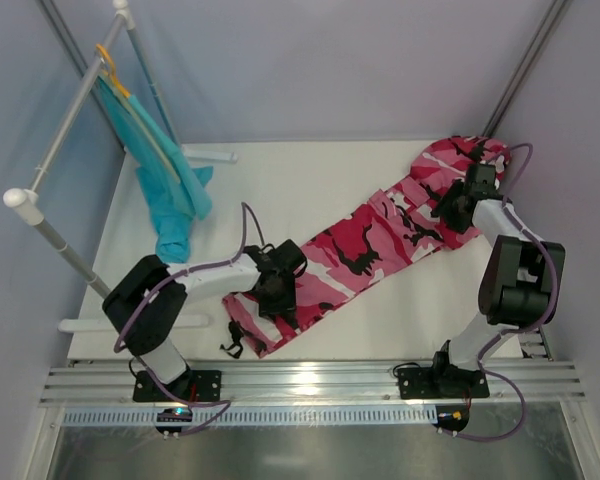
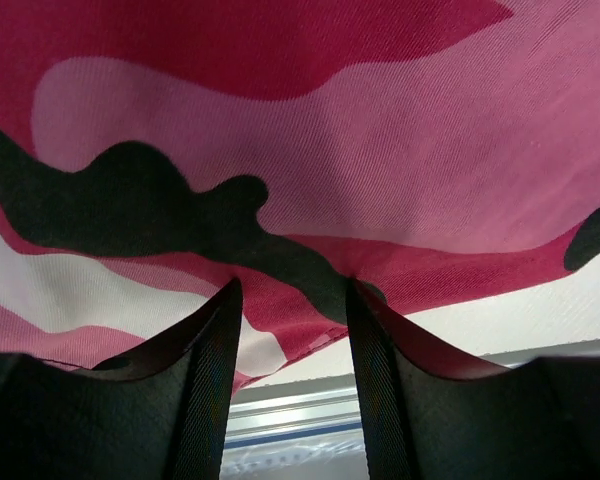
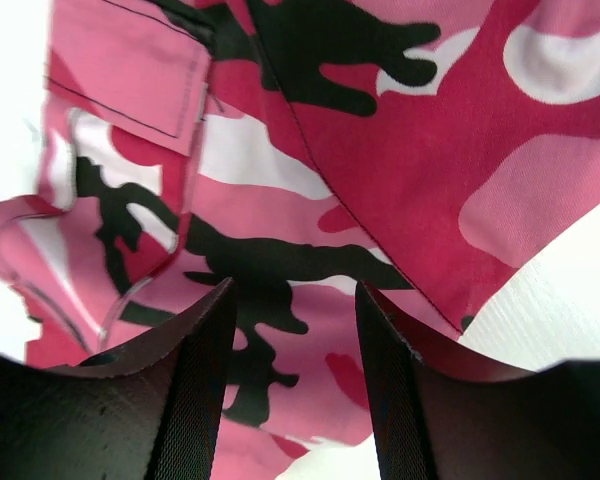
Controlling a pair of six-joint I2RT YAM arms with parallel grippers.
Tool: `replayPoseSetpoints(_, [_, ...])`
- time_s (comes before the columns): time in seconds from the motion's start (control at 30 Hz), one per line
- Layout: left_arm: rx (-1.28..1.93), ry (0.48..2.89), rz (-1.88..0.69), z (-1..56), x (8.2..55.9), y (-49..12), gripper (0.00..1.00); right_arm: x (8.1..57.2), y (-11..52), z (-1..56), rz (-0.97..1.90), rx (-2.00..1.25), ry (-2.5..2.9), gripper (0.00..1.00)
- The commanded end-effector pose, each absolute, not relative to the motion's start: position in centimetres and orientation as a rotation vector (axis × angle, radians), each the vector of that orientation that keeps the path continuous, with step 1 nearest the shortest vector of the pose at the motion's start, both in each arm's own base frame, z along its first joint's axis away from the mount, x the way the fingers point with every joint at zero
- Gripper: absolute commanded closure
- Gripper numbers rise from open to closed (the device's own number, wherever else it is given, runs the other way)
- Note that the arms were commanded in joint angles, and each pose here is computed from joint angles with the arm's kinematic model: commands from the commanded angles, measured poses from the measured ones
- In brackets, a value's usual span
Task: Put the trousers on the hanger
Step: Fold the trousers
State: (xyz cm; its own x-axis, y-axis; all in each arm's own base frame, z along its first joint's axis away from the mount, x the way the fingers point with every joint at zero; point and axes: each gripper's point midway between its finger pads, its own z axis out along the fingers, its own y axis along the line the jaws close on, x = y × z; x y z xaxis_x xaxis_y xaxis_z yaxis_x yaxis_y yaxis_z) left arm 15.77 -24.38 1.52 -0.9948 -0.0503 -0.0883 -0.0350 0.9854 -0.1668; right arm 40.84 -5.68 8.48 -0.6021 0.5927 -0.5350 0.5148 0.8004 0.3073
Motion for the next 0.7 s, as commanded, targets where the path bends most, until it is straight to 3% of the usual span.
replayPoseSetpoints(0.0, [-0.010, 3.012, -0.185, -0.1, 17.7, -24.4, 0.53, 40.7, -6.3, 7.5, 0.111, 0.800, 2.377, 0.46])
replayPoseSetpoints(0.43, [-0.161, 2.995, 0.061, 0.7, 23.3, -18.4, 0.51, 37.4, -2.7, 1.7, 0.189, 0.903, 2.508, 0.46])
replayPoseSetpoints(0.67, [-0.130, 2.906, -0.138, 5.8, 23.4, -19.4, 0.47, 36.0, -1.7, 1.5, 0.141, 0.845, 2.545, 0.45])
